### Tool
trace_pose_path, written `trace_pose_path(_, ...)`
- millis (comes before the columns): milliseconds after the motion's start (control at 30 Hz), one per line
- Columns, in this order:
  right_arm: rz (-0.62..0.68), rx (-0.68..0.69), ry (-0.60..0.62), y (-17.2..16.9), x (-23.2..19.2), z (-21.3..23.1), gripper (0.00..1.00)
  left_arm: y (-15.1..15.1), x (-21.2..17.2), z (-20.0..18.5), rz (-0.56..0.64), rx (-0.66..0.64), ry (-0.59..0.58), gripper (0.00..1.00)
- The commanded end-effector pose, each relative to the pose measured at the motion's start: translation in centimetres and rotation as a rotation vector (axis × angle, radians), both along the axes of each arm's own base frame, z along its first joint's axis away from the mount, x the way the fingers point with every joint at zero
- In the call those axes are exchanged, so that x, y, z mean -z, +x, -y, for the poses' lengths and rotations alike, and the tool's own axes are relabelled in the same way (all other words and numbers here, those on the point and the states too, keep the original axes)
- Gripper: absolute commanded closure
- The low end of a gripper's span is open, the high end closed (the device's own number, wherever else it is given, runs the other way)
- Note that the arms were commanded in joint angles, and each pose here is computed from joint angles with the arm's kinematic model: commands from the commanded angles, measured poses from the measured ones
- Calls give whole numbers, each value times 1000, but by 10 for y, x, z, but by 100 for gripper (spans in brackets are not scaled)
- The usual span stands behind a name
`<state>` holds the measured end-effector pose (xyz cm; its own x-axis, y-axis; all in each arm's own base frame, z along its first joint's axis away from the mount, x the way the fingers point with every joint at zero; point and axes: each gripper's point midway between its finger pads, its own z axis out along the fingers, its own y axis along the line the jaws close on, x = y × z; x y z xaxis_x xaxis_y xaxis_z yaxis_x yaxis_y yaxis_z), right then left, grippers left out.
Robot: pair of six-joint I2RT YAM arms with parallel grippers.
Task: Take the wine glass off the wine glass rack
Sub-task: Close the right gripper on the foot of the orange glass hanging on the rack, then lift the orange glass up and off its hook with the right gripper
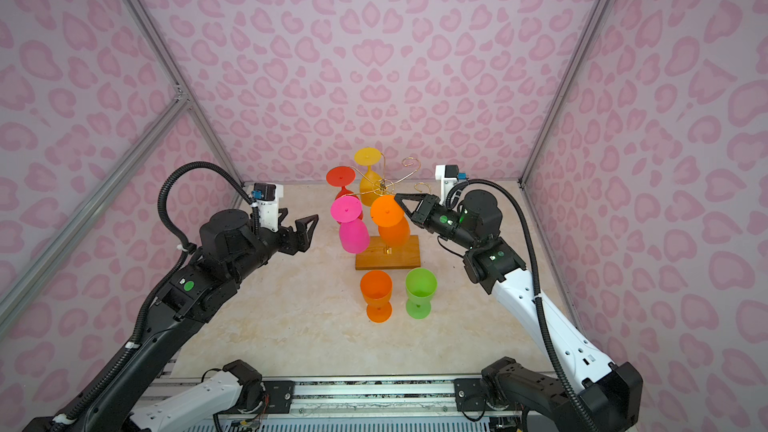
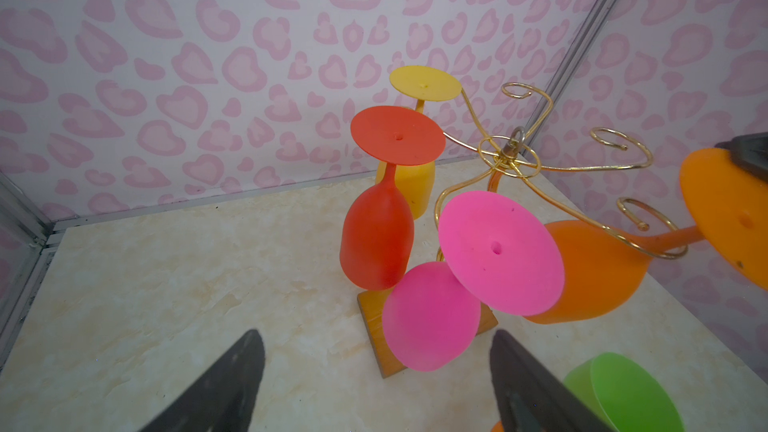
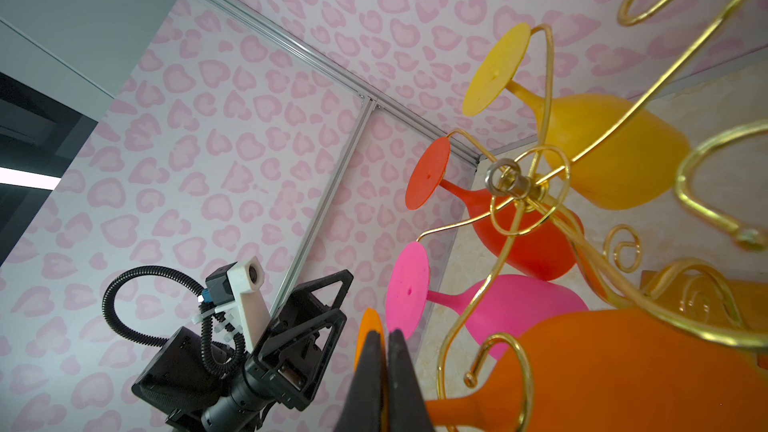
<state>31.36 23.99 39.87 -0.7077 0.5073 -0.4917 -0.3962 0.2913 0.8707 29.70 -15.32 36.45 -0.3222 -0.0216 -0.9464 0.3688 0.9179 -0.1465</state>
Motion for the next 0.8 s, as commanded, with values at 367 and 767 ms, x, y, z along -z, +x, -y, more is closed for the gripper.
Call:
trace_pose_path(367,30,11,-43,11,-2,-11,100,1,-7,1,30,4,-23,14)
trace_pose_path(767,44,68,-95,24,-3,-7,100,3,0,1,16,7,-18,14)
